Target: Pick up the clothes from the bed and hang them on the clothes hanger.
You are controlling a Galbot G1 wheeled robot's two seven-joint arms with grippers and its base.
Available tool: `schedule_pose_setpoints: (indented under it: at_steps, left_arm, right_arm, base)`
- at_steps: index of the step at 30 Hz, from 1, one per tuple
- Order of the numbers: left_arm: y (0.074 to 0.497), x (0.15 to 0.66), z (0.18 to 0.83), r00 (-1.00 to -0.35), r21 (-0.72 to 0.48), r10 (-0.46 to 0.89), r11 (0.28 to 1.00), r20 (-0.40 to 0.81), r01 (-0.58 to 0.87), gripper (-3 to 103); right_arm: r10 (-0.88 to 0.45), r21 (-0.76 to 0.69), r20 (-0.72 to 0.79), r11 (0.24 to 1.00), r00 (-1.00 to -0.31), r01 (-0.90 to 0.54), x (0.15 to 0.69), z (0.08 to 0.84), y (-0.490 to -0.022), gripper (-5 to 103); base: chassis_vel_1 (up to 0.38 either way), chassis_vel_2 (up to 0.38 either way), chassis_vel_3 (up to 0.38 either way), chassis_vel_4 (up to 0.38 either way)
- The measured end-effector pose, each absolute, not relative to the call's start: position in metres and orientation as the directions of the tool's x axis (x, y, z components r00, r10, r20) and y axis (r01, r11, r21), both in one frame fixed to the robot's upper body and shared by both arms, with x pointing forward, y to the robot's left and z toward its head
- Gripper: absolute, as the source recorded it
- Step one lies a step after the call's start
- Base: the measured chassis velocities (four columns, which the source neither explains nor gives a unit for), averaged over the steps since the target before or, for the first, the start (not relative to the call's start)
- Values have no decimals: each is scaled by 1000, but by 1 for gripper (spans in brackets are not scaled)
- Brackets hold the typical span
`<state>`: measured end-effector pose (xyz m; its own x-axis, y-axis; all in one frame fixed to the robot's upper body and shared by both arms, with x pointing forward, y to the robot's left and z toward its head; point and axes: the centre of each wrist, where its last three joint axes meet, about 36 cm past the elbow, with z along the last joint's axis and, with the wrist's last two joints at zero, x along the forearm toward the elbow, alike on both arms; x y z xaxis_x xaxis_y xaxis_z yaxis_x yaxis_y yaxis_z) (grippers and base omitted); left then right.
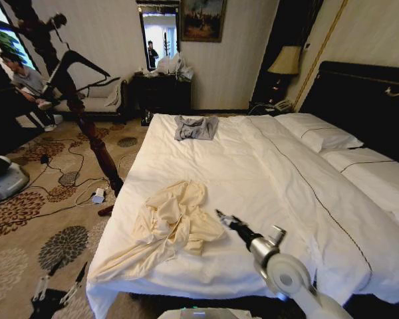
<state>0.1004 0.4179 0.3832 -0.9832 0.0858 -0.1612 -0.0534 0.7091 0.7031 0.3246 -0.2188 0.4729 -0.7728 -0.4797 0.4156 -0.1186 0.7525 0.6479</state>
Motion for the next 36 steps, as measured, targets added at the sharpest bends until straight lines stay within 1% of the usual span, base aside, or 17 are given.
schedule_pose_setpoints:
  at_steps: [1, 3, 8, 9, 11, 15, 22, 23, 24, 25, 26, 29, 31, 32, 33, 35, 36]
  left_arm:
    - [413, 107, 392, -978, 697, 73, 712, -195, -86, 90]
    - [407, 116, 403, -966, 667, 31, 729, -256, -154, 98]
    - [400, 122, 412, -949, 616, -25, 755, -315, -224, 100]
    - [400, 122, 413, -948, 614, -29, 756, -317, -228, 100]
    - [400, 121, 414, -948, 615, -31, 754, -316, -230, 100]
    - [406, 115, 415, -953, 635, -27, 740, -302, -222, 100]
    - [418, 108, 404, -958, 648, -41, 728, -282, -222, 100]
    - [422, 105, 398, -962, 656, -43, 723, -269, -216, 100]
    - [425, 103, 397, -963, 660, -44, 720, -265, -214, 100]
    - [427, 102, 396, -964, 663, -45, 717, -261, -213, 100]
    - [427, 102, 396, -964, 663, -45, 717, -261, -213, 100]
    - [432, 99, 393, -966, 671, -46, 711, -256, -212, 100]
    - [432, 98, 393, -966, 672, -46, 710, -255, -211, 100]
    - [433, 96, 391, -966, 675, -44, 708, -253, -209, 100]
    - [434, 95, 390, -967, 677, -42, 706, -251, -206, 100]
    - [434, 94, 387, -968, 681, -38, 704, -248, -202, 100]
    - [434, 94, 387, -968, 681, -38, 704, -248, -202, 100]
  right_arm:
    - [-498, 657, 425, 744, -756, -121, 334, 470, -212, 100]
    - [-515, 663, 432, 738, -740, -126, 349, 462, -202, 100]
    - [-541, 655, 437, 739, -718, -159, 369, 442, -181, 100]
    - [-544, 646, 441, 744, -714, -168, 372, 437, -175, 103]
    - [-544, 639, 446, 750, -711, -173, 373, 433, -171, 103]
    - [-551, 623, 458, 759, -698, -190, 372, 422, -155, 95]
    - [-559, 628, 456, 753, -692, -194, 372, 410, -140, 89]
    - [-562, 628, 447, 751, -696, -204, 373, 405, -133, 84]
    - [-561, 625, 442, 753, -700, -209, 374, 403, -130, 84]
    - [-560, 621, 438, 754, -703, -214, 375, 401, -127, 79]
    - [-560, 621, 438, 754, -703, -214, 375, 401, -127, 79]
    - [-552, 610, 431, 761, -714, -220, 378, 397, -122, 62]
    - [-550, 608, 430, 763, -716, -221, 378, 397, -122, 62]
    - [-546, 602, 433, 768, -717, -221, 377, 396, -123, 51]
    - [-543, 597, 436, 771, -718, -220, 375, 394, -124, 51]
    - [-538, 591, 440, 776, -719, -219, 373, 394, -127, 41]
    - [-538, 591, 440, 776, -719, -219, 373, 394, -127, 41]
  base:
    - [0, 0, 0, 0]
    - [0, 0, 0, 0]
    - [0, 0, 0, 0]
    - [0, 0, 0, 0]
    - [0, 0, 0, 0]
    - [0, 0, 0, 0]
    - [0, 0, 0, 0]
    - [0, 0, 0, 0]
    - [0, 0, 0, 0]
    - [0, 0, 0, 0]
    - [0, 0, 0, 0]
    - [0, 0, 0, 0]
    - [0, 0, 0, 0]
    - [0, 0, 0, 0]
    - [0, 0, 0, 0]
    - [0, 0, 0, 0]
    - [0, 0, 0, 0]
